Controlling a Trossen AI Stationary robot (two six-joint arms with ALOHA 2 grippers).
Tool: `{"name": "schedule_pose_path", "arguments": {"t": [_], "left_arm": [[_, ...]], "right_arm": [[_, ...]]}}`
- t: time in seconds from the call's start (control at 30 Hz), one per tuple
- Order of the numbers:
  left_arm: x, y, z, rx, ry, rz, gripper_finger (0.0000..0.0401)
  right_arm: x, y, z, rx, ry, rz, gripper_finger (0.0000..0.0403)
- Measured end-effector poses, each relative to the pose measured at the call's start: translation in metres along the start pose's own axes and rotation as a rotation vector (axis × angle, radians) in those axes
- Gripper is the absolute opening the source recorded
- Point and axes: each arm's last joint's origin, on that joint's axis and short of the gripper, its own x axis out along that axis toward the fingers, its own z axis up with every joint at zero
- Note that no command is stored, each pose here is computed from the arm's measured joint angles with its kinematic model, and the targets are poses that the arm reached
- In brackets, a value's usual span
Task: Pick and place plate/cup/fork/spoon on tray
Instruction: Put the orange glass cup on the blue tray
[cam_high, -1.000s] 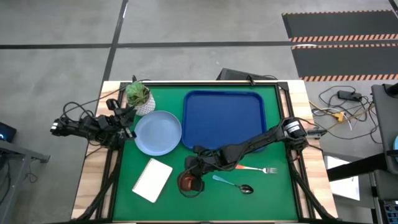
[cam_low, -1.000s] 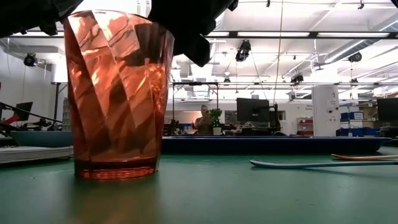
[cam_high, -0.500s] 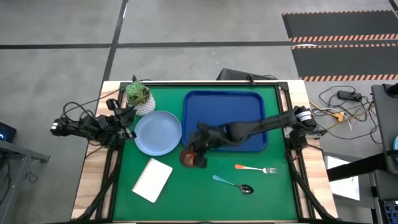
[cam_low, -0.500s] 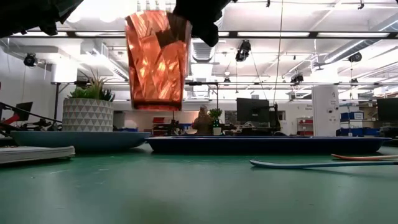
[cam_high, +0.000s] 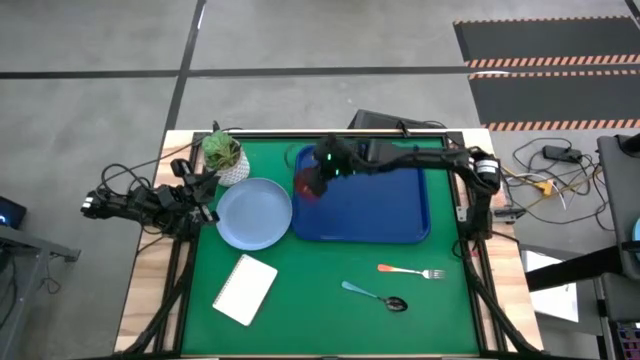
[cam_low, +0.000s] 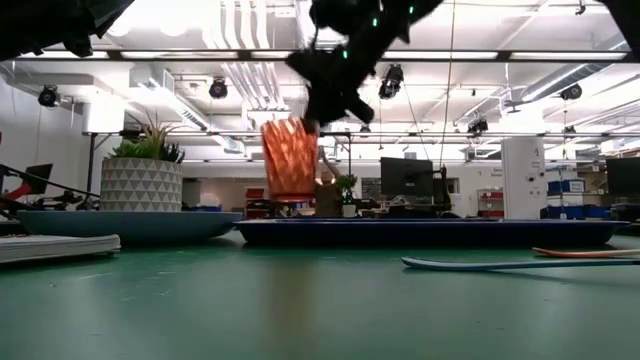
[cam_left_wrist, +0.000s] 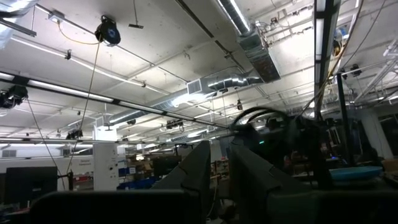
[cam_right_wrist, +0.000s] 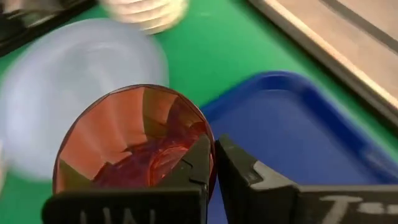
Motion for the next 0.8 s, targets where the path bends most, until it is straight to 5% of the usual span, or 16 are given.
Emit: {"name": "schedule_pose_path", "arguments": {"t": [0.2,0.6,0.8], "left_arm": [[0.000,0.000,0.000,0.000,0.000,0.000,0.0040],[0.000,0.000,0.000,0.000,0.000,0.000,0.0040],[0.000,0.000,0.000,0.000,0.000,0.000,0.0040]], "right_arm": [[0.008,-0.041,0.010,0.099,-0.020,-0.071,0.0009],[0.031,-0.068,-0.010,0.138,-0.082,-0.107,0.0009],[0.038,-0.086,-0.021,0.173,-0.095,-0.257,0.0009]]}}
